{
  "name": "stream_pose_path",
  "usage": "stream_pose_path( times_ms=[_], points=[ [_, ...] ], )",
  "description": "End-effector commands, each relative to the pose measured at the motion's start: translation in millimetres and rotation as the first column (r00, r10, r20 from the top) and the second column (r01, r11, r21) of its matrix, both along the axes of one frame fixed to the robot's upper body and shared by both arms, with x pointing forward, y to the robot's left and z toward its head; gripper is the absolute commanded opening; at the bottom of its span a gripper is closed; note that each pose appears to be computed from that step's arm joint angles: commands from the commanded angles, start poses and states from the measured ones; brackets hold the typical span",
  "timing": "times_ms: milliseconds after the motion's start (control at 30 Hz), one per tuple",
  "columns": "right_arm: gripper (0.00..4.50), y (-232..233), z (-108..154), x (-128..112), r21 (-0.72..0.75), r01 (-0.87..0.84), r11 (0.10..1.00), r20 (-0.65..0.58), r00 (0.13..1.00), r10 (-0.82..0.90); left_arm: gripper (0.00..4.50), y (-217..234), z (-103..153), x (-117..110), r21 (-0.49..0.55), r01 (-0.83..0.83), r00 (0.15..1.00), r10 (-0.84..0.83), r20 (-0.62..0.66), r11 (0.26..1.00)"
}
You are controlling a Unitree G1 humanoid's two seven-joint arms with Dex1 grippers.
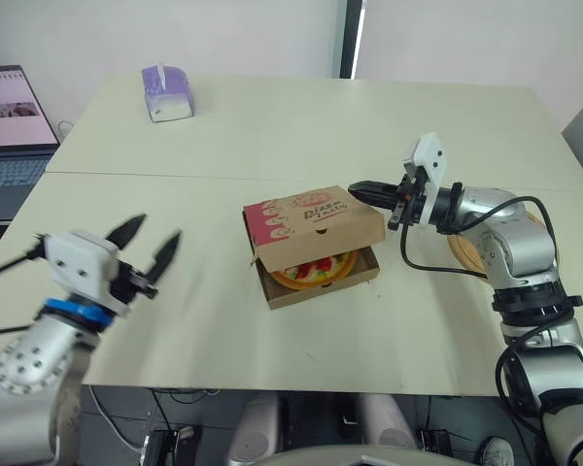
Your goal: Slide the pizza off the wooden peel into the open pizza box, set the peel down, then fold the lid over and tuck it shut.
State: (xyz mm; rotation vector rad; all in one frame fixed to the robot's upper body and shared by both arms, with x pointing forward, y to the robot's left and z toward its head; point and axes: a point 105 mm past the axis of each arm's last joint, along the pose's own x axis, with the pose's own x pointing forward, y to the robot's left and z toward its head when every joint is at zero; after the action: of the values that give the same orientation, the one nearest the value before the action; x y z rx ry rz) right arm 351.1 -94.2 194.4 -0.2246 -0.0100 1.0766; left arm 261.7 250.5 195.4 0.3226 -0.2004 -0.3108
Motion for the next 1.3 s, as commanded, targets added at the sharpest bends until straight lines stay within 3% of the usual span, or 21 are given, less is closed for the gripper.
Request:
stream_pose_path(
  times_ms=[33,133,167,233,367,600,900,1133,1300],
  points=[
    [0.0,1,9,-7,0.02,-0.011,1.0,0.035,0.999,0.01,1.22,-9,20,13,-0.003,0.102,0.995,-0.102,0.017,0.995],
    [0.0,0,3,-9,0.007,-0.01,1.0,0.025,1.0,0.01,0.15,-25,34,33,-0.073,0.21,0.977,-0.212,-0.027,0.975],
    [0.0,0,1,-11,0.003,-0.011,1.0,0.02,1.0,0.011,0.04,-35,38,38,-0.09,0.266,0.961,-0.272,-0.051,0.96],
    [0.0,0,-4,-14,-0.009,-0.016,1.0,0.011,1.0,0.016,0.04,-61,45,42,-0.071,0.4,0.909,-0.406,-0.097,0.914],
    [0.0,-1,-7,-16,-0.022,-0.02,1.0,0.007,1.0,0.02,0.04,-84,45,40,-0.046,0.526,0.83,-0.524,-0.191,0.849],
    [0.0,-2,-11,-19,-0.032,-0.02,0.999,0.0,1.0,0.02,0.04,-102,14,32,-0.003,0.645,0.708,-0.599,-0.374,0.764],
    [0.0,-15,-18,-18,-0.113,-0.003,0.994,0.014,1.0,0.004,0.04,-104,-25,44,0.042,0.658,0.665,-0.554,-0.5,0.752],
    [0.0,-21,-20,-17,-0.139,0.01,0.99,0.011,1.0,-0.009,0.04,-110,-32,48,0.05,0.669,0.656,-0.557,-0.509,0.741],
    [0.0,-50,-43,-7,-0.316,0.088,0.945,0.008,0.996,-0.09,0.04,-109,-32,49,0.06,0.677,0.651,-0.559,-0.513,0.734]
  ],
)
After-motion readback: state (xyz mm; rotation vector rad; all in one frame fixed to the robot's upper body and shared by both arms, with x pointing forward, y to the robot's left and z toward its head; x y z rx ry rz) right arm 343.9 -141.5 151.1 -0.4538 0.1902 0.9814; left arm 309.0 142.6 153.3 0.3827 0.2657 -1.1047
